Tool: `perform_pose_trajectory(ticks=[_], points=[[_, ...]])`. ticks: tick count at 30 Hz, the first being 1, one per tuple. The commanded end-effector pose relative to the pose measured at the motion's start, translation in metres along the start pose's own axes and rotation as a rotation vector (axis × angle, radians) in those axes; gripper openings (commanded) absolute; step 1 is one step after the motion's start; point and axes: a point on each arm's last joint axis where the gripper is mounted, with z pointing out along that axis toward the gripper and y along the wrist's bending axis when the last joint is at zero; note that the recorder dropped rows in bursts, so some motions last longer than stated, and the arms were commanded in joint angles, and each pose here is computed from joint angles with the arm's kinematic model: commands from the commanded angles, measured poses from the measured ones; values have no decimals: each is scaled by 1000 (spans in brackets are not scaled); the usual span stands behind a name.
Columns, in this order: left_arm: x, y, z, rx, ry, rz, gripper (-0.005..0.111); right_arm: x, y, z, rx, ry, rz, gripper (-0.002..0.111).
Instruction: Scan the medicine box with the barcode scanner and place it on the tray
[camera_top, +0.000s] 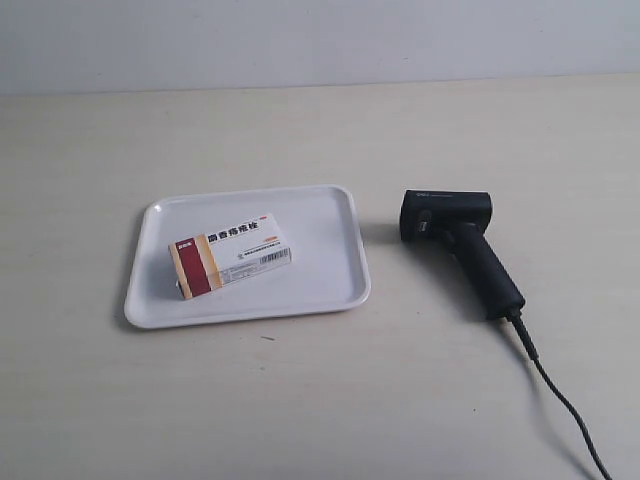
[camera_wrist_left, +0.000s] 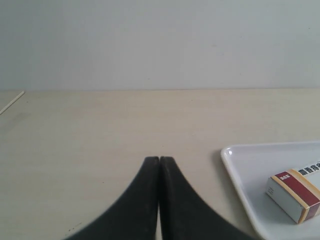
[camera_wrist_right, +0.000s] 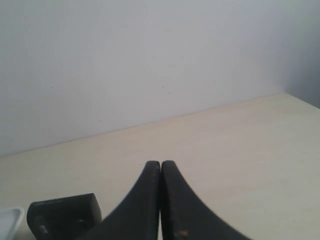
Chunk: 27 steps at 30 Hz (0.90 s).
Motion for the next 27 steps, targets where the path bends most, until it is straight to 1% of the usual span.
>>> perform_pose_trajectory(ticks=[1, 27], points=[[1, 0, 0, -3, -3, 3, 3, 3, -2, 0, 15, 21, -53, 0], [1, 0, 0, -3, -3, 3, 3, 3, -1, 0, 15, 22, -52, 0]])
